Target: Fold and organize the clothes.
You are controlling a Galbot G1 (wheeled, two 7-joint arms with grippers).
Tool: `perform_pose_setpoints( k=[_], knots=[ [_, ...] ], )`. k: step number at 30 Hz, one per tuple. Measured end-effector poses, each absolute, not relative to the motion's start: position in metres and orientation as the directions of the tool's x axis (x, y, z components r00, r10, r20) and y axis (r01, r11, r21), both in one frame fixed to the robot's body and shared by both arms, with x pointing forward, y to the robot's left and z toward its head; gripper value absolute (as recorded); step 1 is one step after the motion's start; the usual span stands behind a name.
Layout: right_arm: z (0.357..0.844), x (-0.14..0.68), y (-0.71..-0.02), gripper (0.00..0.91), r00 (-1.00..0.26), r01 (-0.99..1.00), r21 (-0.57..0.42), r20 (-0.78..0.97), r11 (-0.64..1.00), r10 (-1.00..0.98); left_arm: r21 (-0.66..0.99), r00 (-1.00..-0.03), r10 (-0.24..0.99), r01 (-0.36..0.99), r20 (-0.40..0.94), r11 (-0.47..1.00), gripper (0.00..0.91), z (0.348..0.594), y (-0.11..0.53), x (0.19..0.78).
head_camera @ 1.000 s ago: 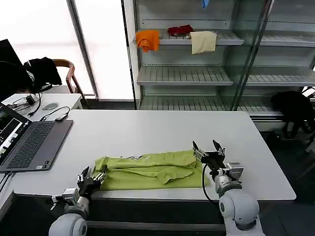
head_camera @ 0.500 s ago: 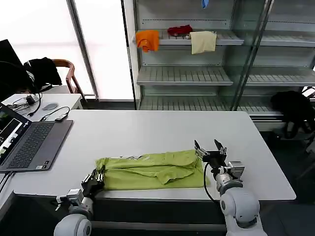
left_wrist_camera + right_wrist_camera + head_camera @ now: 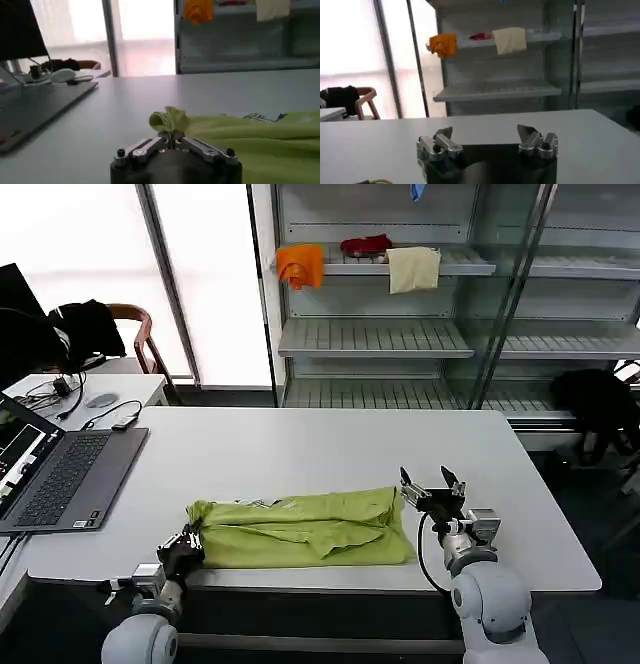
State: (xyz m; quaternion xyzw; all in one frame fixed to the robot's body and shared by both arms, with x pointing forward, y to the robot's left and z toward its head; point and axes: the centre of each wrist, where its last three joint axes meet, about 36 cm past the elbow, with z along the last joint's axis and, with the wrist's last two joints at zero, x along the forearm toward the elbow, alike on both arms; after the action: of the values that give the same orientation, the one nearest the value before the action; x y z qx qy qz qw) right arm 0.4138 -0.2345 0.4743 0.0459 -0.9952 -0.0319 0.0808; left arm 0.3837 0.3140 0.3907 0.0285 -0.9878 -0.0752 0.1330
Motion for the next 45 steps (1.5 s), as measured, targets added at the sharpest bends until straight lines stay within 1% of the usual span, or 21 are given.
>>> perform_pose_setpoints(
  k=[4, 7, 14, 17, 22, 24, 28, 35, 41, 45],
  knots=[
    [0.473, 0.415, -0.235, 0.907, -0.982, -0.085, 0.067, 0.163, 0.994, -0.095, 0.255, -0.969, -0.094, -0.033, 0.229, 0.966, 0.0, 0.407, 0.349, 0.395],
    [0.472, 0.416, -0.235, 0.907, -0.982, -0.085, 0.064, 0.165, 0.994, -0.094, 0.326, -0.974, -0.096, -0.023, 0.207, 0.945, 0.0, 0.423, 0.378, 0.404],
    [0.466, 0.414, -0.234, 0.907, -0.979, -0.085, 0.056, 0.178, 0.995, -0.094, 0.456, -0.98, -0.092, -0.002, 0.177, 0.89, 0.0, 0.472, 0.437, 0.424],
    [0.464, 0.413, -0.235, 0.907, -0.979, -0.086, 0.054, 0.18, 0.995, -0.094, 0.485, -0.983, -0.086, 0.004, 0.163, 0.874, 0.0, 0.493, 0.45, 0.429],
    [0.462, 0.41, -0.236, 0.907, -0.979, -0.085, 0.05, 0.182, 0.995, -0.093, 0.472, -0.985, -0.055, 0.029, 0.162, 0.881, 0.01, 0.511, 0.452, 0.432],
    [0.462, 0.409, -0.237, 0.907, -0.979, -0.086, 0.049, 0.18, 0.995, -0.093, 0.442, -0.986, -0.031, 0.045, 0.162, 0.896, 0.01, 0.514, 0.447, 0.431],
    [0.46, 0.405, -0.238, 0.907, -0.979, -0.09, 0.046, 0.18, 0.995, -0.097, 0.348, -0.984, 0.041, 0.1, 0.174, 0.932, 0.01, 0.511, 0.424, 0.428],
    [0.457, 0.4, -0.238, 0.907, -0.978, -0.091, 0.044, 0.185, 0.995, -0.098, 0.196, -0.969, 0.161, 0.197, 0.187, 0.961, 0.01, 0.504, 0.367, 0.43],
    [0.456, 0.398, -0.239, 0.907, -0.978, -0.087, 0.042, 0.186, 0.995, -0.093, 0.129, -0.951, 0.235, 0.264, 0.203, 0.956, 0.01, 0.496, 0.321, 0.432],
    [0.455, 0.397, -0.238, 0.907, -0.978, -0.089, 0.04, 0.185, 0.995, -0.095, 0.115, -0.939, 0.257, 0.288, 0.228, 0.951, 0.01, 0.487, 0.298, 0.431]
  ],
)
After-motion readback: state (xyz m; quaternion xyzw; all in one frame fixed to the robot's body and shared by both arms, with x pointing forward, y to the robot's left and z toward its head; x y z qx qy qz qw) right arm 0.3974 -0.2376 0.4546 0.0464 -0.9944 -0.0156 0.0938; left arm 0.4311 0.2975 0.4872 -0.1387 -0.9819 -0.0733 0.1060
